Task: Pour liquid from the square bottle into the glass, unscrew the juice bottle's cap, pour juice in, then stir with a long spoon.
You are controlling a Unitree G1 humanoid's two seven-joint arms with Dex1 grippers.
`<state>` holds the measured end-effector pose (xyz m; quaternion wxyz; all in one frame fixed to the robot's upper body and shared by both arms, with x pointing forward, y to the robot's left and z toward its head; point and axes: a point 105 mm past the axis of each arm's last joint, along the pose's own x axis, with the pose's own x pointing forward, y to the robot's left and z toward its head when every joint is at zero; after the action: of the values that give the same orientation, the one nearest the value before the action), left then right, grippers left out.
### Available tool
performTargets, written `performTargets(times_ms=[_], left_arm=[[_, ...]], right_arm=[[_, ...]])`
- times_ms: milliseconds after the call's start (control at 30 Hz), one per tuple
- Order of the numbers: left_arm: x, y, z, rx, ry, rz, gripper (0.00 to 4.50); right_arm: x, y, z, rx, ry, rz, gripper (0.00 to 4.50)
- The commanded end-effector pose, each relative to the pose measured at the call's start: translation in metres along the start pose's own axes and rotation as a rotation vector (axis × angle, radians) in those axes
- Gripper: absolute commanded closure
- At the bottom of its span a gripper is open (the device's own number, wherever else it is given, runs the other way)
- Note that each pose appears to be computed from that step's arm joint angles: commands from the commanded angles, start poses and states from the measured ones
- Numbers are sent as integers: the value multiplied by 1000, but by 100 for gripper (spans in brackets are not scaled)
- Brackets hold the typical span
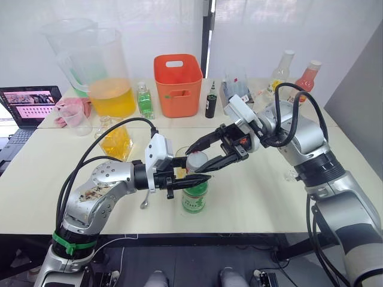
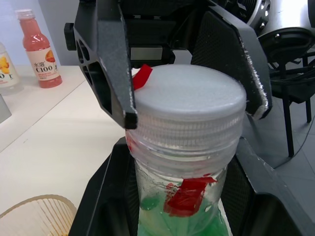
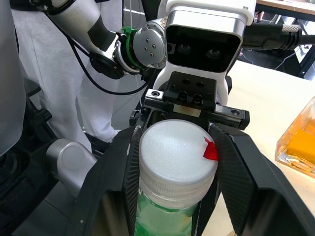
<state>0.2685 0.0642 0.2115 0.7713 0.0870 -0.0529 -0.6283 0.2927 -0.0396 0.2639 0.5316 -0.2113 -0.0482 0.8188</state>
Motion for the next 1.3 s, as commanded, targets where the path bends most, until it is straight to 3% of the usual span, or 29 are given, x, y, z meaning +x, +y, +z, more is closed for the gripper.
performTargets(times_ms=[33,100,133,333,633,1000,1300], left_arm=[[4,-7,-9,-52,27,-42,288],[4,-6,-10,-53,29,-46,288],[5,-6,-9,-52,30,-48,288],[6,-4,-8,-50,26,-60,288],[14,-2,-8,-57,7,-110,288],[19,-1,-12,-51,12,-150,288],[18,0,-12,-47,10,-143,288]], right_arm=[[-8,4,21,-64,-9,22,86],[-12,5,26,-84,-9,2,8],[-13,6,30,-91,-15,-13,4],[-18,23,49,-70,-81,-238,4],[-8,29,25,122,-77,-710,4],[-1,35,17,211,-13,-820,4],[-1,37,15,230,-15,-806,275]])
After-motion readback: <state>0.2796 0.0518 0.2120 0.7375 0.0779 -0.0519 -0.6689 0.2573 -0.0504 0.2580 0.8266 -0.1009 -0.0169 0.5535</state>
